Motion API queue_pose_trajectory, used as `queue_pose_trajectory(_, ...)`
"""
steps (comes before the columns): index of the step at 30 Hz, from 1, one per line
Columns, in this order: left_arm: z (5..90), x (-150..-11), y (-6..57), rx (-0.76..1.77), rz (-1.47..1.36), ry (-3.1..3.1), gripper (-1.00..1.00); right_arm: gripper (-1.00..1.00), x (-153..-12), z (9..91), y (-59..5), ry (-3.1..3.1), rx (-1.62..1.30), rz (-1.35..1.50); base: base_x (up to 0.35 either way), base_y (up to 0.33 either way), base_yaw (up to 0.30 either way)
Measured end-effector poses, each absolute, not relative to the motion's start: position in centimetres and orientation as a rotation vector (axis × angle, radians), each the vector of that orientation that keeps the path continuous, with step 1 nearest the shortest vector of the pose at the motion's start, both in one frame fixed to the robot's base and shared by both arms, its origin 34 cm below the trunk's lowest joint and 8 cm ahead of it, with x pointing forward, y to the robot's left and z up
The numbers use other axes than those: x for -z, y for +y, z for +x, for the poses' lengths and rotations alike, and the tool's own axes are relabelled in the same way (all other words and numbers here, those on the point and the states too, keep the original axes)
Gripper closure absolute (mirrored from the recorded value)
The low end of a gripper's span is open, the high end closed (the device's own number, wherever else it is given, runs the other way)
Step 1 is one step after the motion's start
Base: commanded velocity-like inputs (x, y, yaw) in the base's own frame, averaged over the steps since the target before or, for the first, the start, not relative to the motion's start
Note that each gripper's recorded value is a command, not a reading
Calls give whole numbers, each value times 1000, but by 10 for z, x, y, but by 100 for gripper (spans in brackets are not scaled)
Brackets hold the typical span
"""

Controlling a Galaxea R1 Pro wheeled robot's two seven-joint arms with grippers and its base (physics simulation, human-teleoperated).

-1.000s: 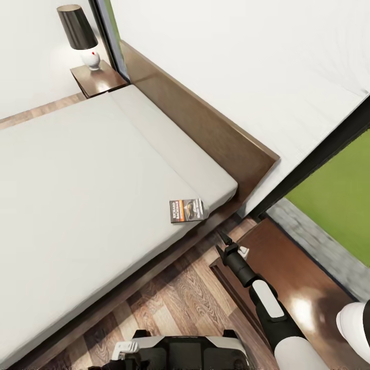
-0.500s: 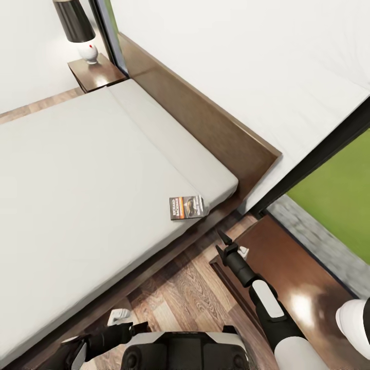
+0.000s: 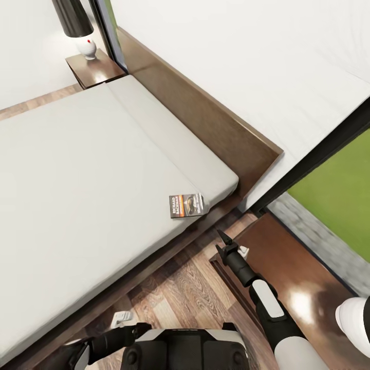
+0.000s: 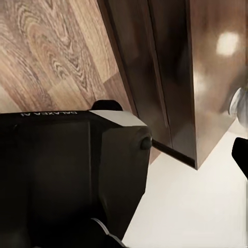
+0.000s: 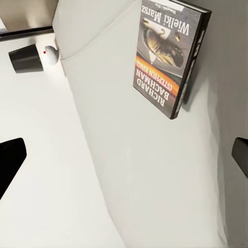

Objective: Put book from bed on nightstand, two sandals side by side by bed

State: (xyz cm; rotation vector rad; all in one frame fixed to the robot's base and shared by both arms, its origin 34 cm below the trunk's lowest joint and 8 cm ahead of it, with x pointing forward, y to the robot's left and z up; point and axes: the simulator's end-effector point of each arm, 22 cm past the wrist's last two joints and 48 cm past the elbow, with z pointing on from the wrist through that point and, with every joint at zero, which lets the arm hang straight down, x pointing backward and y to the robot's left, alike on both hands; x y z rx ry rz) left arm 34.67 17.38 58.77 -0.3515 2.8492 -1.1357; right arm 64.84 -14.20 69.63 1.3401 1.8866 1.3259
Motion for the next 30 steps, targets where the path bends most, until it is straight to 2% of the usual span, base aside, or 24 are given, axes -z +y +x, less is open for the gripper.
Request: queue_pose_trajectory(30, 346, -589, 169, 1151, -353, 2844, -100, -100, -696, 648, -141, 1886, -1328, 1341, 9, 0, 3)
